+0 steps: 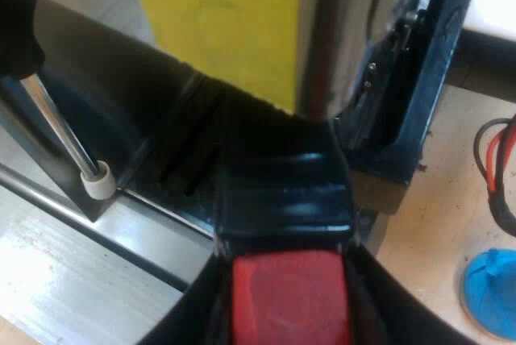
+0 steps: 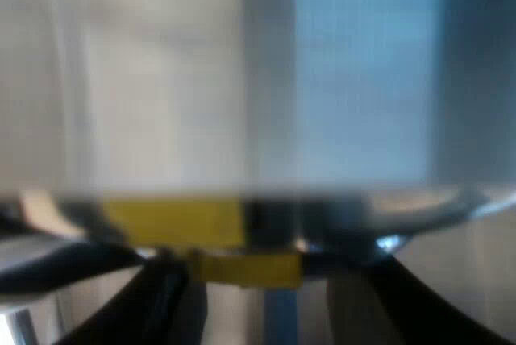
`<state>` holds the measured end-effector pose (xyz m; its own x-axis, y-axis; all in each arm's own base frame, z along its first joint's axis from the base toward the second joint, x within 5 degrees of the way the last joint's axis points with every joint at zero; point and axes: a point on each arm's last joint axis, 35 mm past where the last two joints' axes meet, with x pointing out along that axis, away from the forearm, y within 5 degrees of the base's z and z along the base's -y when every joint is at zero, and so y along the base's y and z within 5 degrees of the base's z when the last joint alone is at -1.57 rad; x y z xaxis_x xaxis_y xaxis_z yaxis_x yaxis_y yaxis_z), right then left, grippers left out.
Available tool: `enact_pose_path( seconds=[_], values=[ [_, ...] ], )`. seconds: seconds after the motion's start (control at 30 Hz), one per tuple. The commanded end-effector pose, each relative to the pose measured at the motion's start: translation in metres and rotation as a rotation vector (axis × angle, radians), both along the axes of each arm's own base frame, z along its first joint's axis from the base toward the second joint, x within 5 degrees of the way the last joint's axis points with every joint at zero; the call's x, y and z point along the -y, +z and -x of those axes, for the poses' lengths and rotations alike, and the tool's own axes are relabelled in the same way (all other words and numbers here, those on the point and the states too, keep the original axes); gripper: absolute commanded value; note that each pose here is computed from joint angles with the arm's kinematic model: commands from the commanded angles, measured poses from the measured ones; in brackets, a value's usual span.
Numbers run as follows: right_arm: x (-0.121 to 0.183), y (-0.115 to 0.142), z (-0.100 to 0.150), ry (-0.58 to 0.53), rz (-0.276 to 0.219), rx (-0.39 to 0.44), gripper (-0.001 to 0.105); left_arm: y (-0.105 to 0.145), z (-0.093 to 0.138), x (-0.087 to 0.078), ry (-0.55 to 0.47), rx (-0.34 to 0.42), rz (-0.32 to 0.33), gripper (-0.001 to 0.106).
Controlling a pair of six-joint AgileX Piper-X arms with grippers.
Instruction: Put the handle in the coffee machine
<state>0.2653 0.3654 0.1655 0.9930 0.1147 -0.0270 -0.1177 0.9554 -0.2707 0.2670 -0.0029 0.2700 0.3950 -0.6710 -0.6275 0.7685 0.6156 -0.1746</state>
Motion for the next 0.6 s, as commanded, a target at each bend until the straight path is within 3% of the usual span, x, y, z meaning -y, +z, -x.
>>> enact_pose_path(
  seconds=[0.03,0.13,0.33,0.47,0.6],
  values=[
    [-0.001,0.008,-0.002,-0.002,-0.010,0.035,0.038,0.020,-0.003,0.003,-0.053,0.090,0.093,0.000],
    [-0.001,0.012,-0.002,-0.003,-0.013,0.058,0.038,0.020,-0.003,0.003,-0.053,0.090,0.093,0.000],
    [0.000,0.020,-0.001,-0.003,-0.073,0.107,0.038,0.020,-0.003,0.003,-0.053,0.090,0.093,0.000],
    [0.000,0.024,-0.001,-0.006,-0.048,0.136,0.038,0.020,-0.003,0.003,-0.053,0.090,0.093,0.000],
    [0.001,0.028,-0.001,-0.009,-0.056,0.155,0.038,0.020,-0.003,0.003,-0.053,0.090,0.093,0.000]
  ],
)
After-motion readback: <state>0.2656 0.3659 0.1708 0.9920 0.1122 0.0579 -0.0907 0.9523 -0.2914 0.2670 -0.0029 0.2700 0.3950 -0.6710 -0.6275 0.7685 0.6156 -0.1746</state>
